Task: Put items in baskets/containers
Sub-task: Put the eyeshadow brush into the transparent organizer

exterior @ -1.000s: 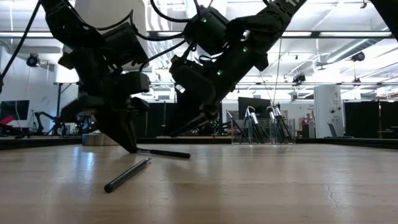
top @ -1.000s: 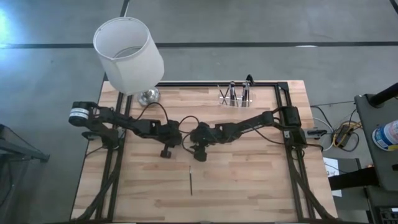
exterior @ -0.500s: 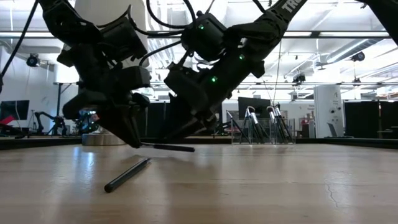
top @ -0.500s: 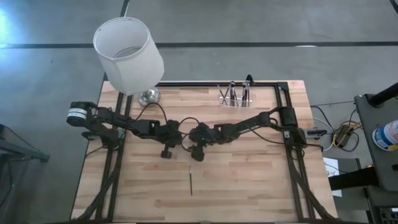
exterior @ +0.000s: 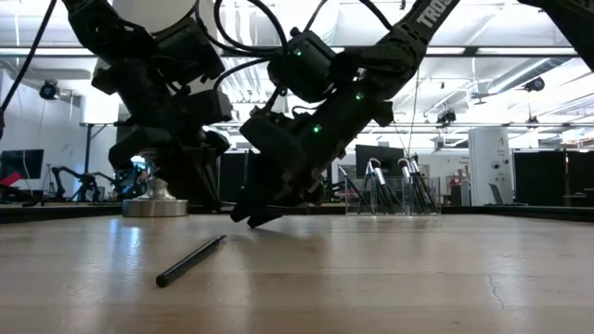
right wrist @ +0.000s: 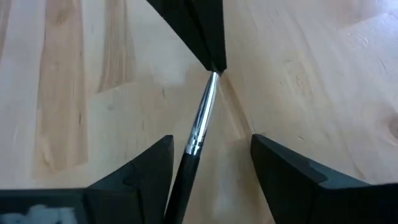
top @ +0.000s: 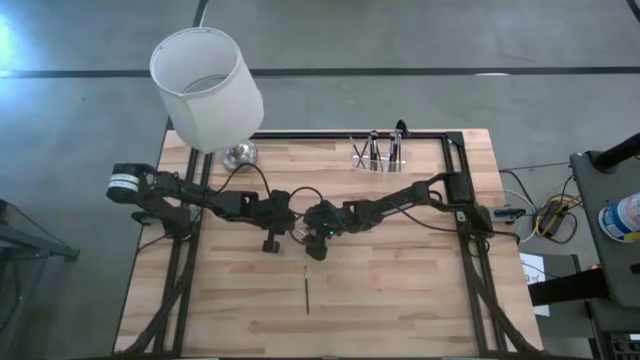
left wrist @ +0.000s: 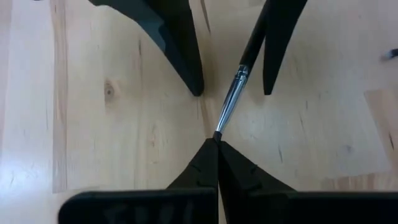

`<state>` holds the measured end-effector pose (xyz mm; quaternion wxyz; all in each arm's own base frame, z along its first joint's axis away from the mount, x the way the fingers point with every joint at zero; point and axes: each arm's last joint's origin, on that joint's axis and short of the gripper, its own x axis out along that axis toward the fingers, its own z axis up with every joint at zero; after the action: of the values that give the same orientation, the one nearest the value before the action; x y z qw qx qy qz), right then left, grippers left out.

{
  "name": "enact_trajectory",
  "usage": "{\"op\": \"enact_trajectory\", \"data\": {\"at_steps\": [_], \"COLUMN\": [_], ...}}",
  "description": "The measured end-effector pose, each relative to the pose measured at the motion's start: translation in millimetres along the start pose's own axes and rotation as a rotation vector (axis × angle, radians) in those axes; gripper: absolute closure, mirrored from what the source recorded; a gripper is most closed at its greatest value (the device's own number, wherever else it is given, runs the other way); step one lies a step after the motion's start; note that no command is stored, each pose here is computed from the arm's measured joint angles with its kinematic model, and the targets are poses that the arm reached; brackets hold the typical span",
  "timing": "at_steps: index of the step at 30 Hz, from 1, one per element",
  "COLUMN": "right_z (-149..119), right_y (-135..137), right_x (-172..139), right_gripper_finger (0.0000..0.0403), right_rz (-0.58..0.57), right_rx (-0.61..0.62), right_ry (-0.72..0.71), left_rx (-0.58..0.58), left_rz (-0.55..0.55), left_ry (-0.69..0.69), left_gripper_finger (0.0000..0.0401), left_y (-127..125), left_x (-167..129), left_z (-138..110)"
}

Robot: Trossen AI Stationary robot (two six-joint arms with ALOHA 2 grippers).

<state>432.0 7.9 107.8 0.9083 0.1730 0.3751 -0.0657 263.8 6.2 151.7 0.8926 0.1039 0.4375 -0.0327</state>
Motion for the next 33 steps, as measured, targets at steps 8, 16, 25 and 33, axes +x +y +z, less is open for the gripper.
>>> {"op": "enact_trajectory", "data": {"at_steps": [8, 16, 25, 33], "right_z": [0, -7, -28, -25], "right_y": [0, 1, -2, -6], "right_x": [0, 1, -13, -67], "right_gripper_finger": [0.0289, 0.0383, 0.0386, 0.0386], "right_rz": [-0.004, 0.008, 0.068, -0.006], "right_rx": [-0.046, -0.145, -0.177, -0.243], "right_ry": [0.001, -0.017, -0.18, -0.494], "left_rx": [-0.027, -0.061, -0.131, -0.183], "left_rz": [-0.005, 0.006, 0.04, 0.086], "left_ry": [0.015, -0.043, -0.232, -0.589], "left_gripper_finger": [0.0401, 0.0401, 0.0401, 0.0401], "left_y": [0, 1, 3, -5], "left_x": [0, -16, -62, -84], "left_z": [-1, 4, 7, -26]}}
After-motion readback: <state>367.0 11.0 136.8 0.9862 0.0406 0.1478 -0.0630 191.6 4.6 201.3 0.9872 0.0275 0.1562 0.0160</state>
